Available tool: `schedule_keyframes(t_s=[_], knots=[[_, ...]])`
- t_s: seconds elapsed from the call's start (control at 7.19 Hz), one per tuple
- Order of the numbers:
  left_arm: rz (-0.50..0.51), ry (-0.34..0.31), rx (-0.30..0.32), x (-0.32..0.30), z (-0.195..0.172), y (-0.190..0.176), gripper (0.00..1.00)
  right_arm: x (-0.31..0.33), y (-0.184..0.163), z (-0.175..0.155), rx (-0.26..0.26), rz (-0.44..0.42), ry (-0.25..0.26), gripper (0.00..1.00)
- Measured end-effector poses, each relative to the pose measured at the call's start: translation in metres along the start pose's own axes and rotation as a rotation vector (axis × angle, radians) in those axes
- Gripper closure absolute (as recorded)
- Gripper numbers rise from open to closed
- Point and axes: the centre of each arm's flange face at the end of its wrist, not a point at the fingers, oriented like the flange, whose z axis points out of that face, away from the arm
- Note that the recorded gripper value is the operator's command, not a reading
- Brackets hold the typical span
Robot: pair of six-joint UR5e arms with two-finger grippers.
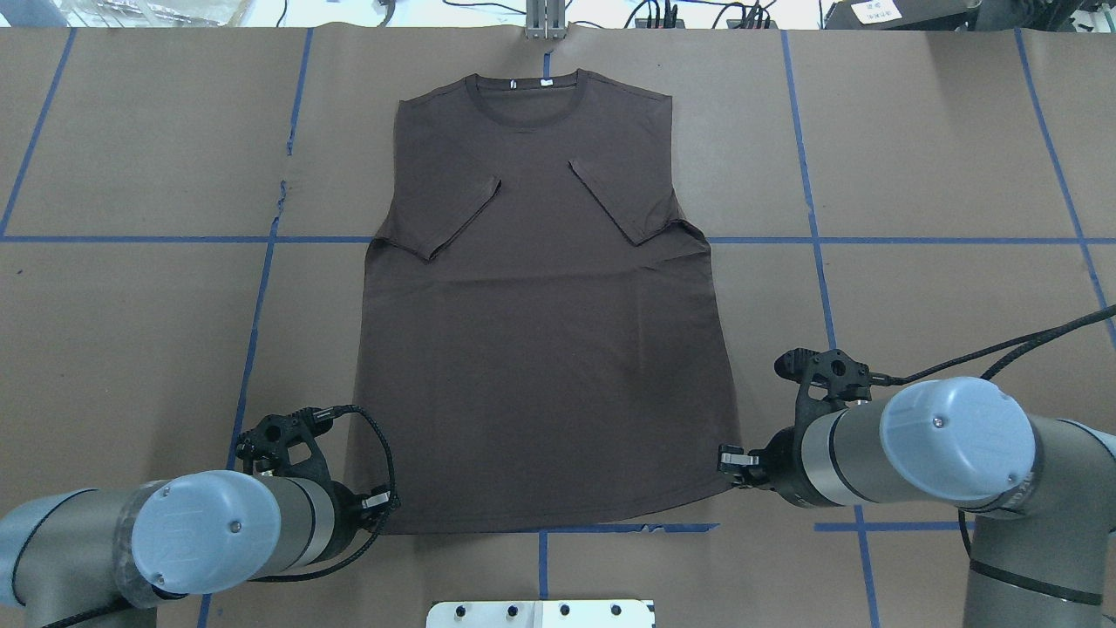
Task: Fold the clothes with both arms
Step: 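Grasp both hem corners with the left and right grippers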
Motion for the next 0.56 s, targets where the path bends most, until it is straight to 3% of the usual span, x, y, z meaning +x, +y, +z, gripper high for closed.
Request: schedule_keyframes(t_s=[0.28, 0.56], knots=[[0.046, 0.034, -0.030, 0.001, -0.040, 0.013, 1.00, 0.020, 0.026, -0.024, -0.053, -0.024, 0.002, 1.00], [0.113, 0.035, -0.105, -0.007, -0.103, 0.054, 1.00, 0.029, 0.062, -0.050, -0.117, -0.067, -0.008, 1.00]])
